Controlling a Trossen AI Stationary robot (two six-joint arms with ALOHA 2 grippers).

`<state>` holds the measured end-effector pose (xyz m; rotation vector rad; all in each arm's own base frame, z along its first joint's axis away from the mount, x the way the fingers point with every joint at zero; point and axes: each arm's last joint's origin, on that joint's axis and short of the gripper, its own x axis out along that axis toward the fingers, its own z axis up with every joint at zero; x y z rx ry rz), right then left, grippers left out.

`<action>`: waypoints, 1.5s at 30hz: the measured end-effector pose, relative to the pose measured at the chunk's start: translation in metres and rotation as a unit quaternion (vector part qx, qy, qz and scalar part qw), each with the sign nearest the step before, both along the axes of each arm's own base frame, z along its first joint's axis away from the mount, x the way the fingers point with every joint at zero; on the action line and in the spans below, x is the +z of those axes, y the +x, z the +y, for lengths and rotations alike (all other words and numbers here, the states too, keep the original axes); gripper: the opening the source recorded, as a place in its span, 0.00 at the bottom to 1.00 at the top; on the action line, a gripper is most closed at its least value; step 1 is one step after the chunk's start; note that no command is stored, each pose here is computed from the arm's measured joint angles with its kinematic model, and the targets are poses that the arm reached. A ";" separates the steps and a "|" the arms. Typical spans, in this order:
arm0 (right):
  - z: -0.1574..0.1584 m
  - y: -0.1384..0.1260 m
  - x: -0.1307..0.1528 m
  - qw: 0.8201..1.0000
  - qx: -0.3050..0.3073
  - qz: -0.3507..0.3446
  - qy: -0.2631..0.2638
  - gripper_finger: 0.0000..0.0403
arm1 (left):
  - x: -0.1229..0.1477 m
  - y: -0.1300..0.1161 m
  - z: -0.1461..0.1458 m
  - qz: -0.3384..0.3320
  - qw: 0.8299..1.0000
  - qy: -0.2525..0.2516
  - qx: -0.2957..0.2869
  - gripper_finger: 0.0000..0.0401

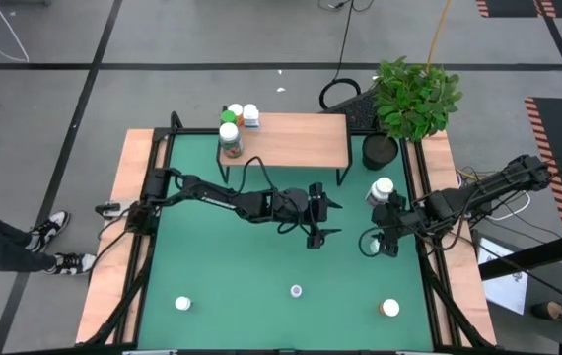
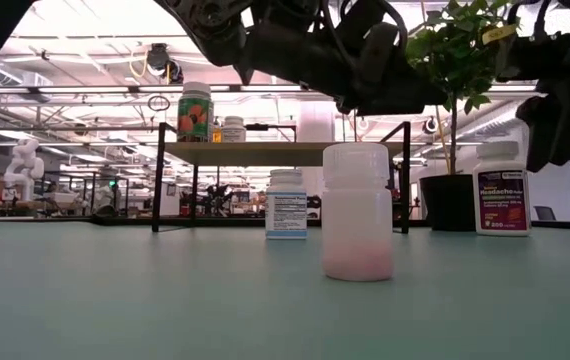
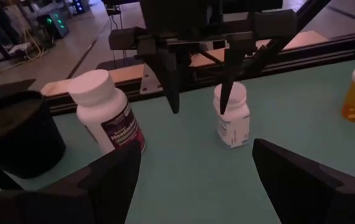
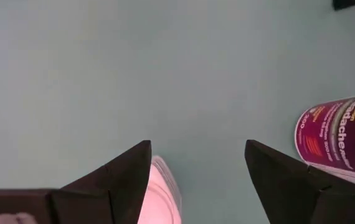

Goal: Pick and place medicine bottles onto shelf by color
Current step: Put the violet bottle on the shelf

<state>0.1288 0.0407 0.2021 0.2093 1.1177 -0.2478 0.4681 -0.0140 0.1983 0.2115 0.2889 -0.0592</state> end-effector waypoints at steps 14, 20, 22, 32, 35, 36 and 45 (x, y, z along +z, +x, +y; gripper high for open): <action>-0.003 -0.011 -0.004 0.998 -0.038 0.057 0.004 0.64 | -0.002 -0.001 0.000 0.011 1.000 -0.001 0.001 0.78; -0.005 -0.016 -0.005 0.994 -0.071 0.082 0.007 0.64 | -0.002 -0.001 0.000 0.012 1.000 -0.003 0.001 0.78; -0.005 -0.018 -0.006 0.992 -0.079 0.096 0.014 0.64 | -0.002 -0.001 0.000 0.012 1.000 -0.003 0.001 0.78; -0.010 -0.017 -0.004 0.988 -0.138 0.052 -0.045 0.63 | -0.002 -0.001 0.000 0.012 1.000 -0.003 0.001 0.78; -0.014 -0.016 -0.004 0.982 -0.172 0.031 -0.072 0.63 | -0.002 -0.001 0.000 0.012 1.000 -0.006 0.002 0.78; -0.015 -0.016 -0.003 0.979 -0.184 0.025 -0.081 0.63 | -0.002 -0.001 0.000 0.013 1.000 -0.008 0.003 0.78; -0.023 -0.019 -0.020 0.951 -0.270 -0.036 -0.149 0.63 | -0.005 -0.002 0.000 0.027 0.999 -0.017 0.006 0.78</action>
